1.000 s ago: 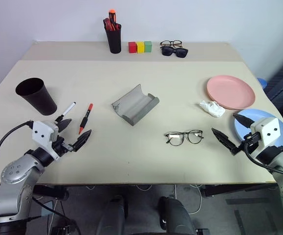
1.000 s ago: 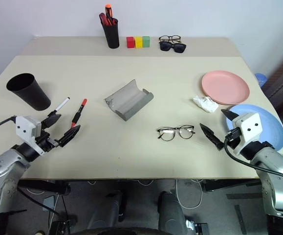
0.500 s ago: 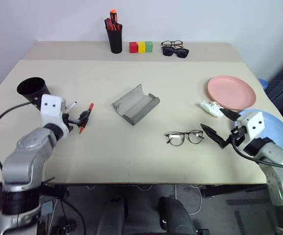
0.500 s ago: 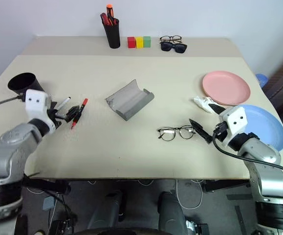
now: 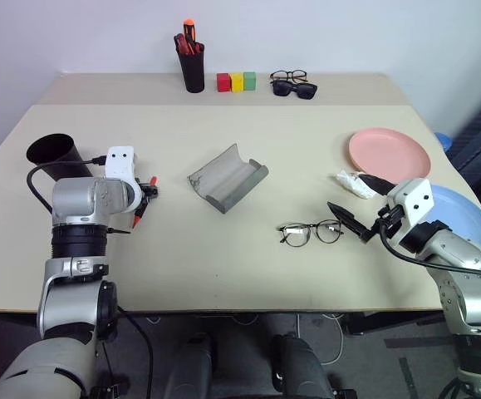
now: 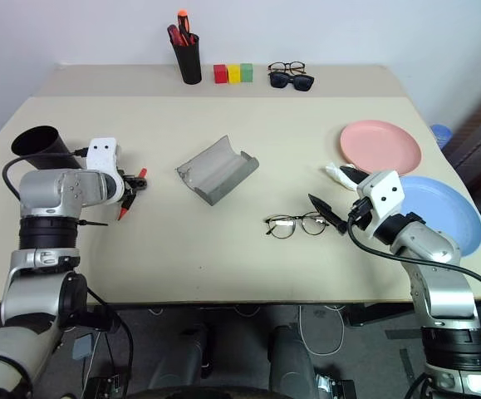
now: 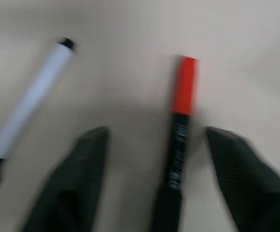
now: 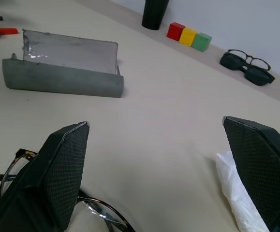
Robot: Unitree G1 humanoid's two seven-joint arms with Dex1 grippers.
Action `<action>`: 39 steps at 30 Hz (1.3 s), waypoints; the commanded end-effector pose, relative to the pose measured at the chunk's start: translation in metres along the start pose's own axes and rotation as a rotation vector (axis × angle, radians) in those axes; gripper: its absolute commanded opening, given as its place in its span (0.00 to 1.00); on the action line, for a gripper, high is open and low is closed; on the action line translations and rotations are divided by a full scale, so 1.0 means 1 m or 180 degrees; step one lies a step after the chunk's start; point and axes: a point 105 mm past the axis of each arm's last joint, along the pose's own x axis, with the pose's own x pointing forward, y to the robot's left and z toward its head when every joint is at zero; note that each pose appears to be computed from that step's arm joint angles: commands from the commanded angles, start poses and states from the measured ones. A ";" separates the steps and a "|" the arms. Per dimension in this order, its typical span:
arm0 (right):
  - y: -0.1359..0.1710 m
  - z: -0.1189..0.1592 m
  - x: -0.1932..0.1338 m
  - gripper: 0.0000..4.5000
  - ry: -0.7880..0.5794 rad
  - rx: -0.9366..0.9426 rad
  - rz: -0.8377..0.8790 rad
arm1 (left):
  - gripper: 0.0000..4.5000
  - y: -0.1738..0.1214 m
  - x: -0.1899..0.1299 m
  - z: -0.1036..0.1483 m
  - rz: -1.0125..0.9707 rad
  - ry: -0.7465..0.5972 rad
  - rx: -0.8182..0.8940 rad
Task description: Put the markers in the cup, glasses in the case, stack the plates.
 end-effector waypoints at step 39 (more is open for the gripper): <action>0.036 0.045 0.068 1.00 -0.0601 -0.0004 0.0560 | 0.01 0.107 -0.115 0.123 0.3027 -0.3933 0.0778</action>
